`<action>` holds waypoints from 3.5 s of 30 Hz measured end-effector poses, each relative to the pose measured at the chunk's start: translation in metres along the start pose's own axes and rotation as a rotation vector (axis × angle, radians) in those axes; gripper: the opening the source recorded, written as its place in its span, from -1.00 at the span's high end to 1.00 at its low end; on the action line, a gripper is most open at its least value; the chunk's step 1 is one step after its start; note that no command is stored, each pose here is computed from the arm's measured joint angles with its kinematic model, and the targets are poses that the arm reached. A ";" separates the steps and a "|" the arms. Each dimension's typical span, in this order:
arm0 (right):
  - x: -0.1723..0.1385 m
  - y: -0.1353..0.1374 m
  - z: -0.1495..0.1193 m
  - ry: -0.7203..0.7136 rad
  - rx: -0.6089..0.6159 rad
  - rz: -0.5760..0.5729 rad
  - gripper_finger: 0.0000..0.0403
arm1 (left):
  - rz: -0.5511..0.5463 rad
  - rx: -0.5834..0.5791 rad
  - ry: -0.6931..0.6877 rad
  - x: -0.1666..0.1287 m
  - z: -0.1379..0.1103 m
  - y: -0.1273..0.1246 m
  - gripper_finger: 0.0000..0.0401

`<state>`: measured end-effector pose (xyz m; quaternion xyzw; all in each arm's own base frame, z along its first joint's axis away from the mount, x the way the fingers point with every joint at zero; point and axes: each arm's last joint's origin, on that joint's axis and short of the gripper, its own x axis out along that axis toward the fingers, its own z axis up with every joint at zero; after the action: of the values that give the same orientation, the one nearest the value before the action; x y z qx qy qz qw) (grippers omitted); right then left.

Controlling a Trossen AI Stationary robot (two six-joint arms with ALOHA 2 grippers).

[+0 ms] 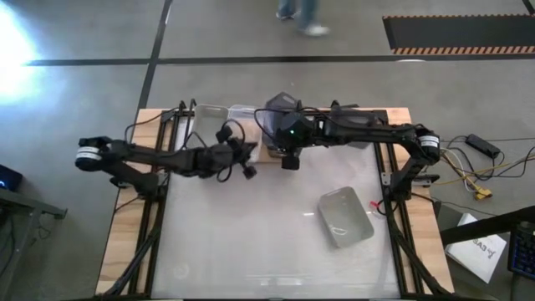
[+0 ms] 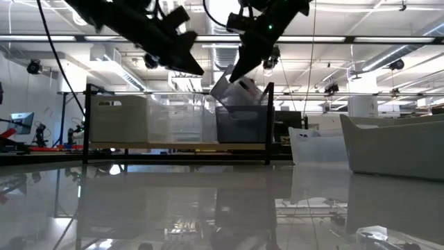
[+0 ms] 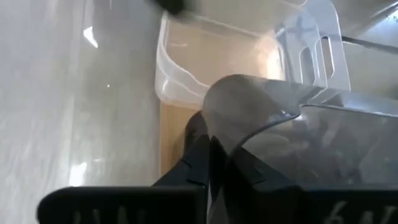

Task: Stack baskets on shelf by color
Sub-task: Stack the bottom black bin on top of the black bin on the shelf

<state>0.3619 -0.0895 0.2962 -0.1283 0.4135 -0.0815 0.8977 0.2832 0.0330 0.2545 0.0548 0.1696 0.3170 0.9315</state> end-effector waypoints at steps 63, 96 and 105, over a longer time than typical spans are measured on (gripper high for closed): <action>-0.076 -0.055 -0.043 0.181 0.516 -0.208 0.74 | -0.076 -0.123 -0.145 -0.034 -0.037 0.073 0.98; 0.037 -0.129 -0.158 -0.051 0.908 -0.097 0.96 | -0.128 -0.137 -0.229 -0.041 -0.026 0.064 0.98; 0.002 -0.111 -0.162 0.040 0.914 -0.163 0.96 | -0.132 -0.135 -0.225 -0.041 -0.027 0.063 0.98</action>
<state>0.2351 -0.2226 0.2263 0.2500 0.3411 -0.3280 0.8447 0.2079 0.0577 0.2539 0.0162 0.0456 0.2576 0.9650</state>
